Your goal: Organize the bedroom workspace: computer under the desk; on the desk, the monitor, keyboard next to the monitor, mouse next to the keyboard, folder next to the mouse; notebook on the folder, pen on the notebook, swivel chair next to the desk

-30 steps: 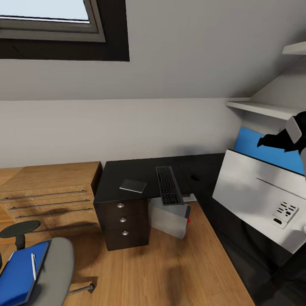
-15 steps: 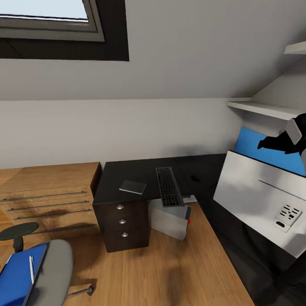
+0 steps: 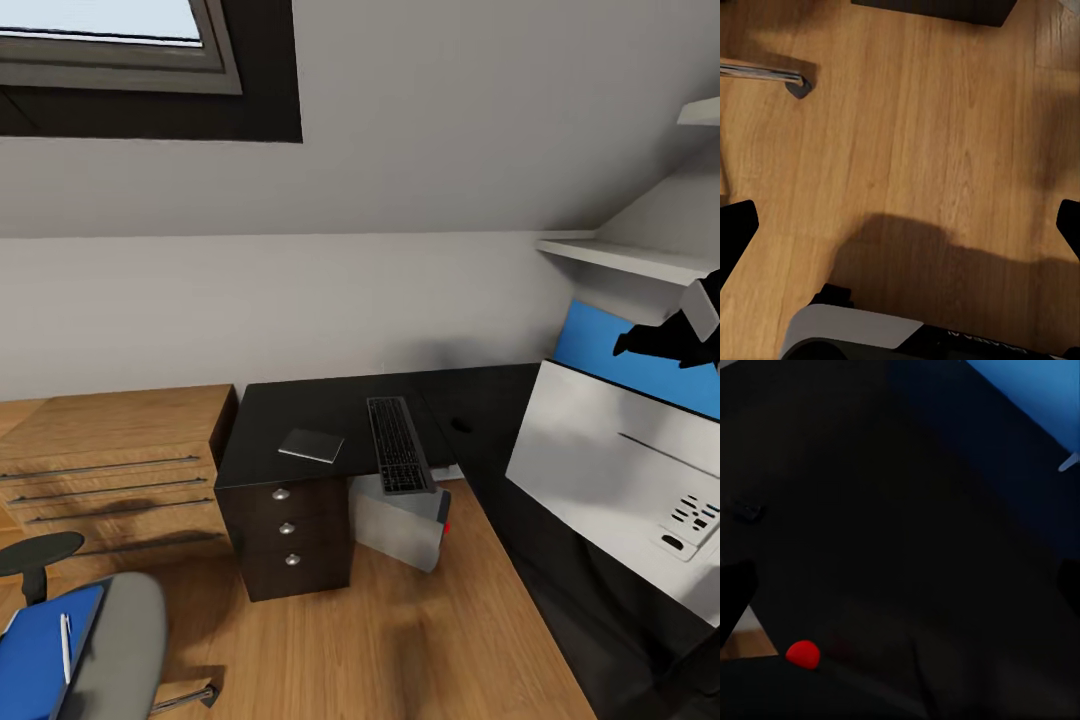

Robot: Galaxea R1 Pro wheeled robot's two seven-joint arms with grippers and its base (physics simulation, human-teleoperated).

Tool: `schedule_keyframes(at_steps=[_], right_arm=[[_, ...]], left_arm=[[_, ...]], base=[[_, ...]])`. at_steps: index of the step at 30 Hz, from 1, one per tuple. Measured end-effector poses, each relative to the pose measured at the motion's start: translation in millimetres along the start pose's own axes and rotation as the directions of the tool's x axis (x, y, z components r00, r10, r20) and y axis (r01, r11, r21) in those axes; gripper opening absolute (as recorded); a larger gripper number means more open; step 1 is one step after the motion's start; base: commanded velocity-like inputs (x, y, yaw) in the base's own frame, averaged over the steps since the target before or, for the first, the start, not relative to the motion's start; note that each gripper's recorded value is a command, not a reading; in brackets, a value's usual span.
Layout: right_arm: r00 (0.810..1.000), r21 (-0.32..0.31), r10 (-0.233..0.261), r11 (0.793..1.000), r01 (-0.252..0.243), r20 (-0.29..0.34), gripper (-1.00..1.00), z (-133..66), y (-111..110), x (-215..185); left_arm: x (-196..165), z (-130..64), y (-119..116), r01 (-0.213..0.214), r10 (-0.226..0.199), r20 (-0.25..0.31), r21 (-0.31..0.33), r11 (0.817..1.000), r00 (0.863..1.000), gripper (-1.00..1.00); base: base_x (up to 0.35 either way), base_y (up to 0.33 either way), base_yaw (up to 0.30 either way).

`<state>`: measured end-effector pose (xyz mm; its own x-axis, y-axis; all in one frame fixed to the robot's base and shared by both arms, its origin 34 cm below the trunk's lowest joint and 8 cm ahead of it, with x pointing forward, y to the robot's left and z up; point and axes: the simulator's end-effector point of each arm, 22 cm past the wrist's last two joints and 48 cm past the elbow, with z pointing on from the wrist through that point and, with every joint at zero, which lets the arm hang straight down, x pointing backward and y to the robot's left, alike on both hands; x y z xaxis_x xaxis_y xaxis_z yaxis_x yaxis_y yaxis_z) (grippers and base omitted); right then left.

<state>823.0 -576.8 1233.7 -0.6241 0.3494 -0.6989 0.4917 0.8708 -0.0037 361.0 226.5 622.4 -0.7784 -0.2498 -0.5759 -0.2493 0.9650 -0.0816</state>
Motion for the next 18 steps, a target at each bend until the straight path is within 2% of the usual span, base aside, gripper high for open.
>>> schedule_keyframes(at_steps=[9, 18], right_arm=[[0.999, 0.001, -0.045, 0.999, 0.045, -0.031, 1.00, 4.8, 5, 10], [0.997, -0.076, -0.056, 0.996, 0.053, -0.046, 1.00, 7.4, 20, 17]], left_arm=[[-1, 0.1, 0, 0.001, -0.001, 0.001, -0.002, 1.000, 1.000, 1.00], [0, 0.1, 1, 0.009, -0.009, 0.001, -0.006, 1.000, 1.000, 1.00]], base=[[0.001, 0.000, 0.000], [0.000, 0.000, 0.000]])
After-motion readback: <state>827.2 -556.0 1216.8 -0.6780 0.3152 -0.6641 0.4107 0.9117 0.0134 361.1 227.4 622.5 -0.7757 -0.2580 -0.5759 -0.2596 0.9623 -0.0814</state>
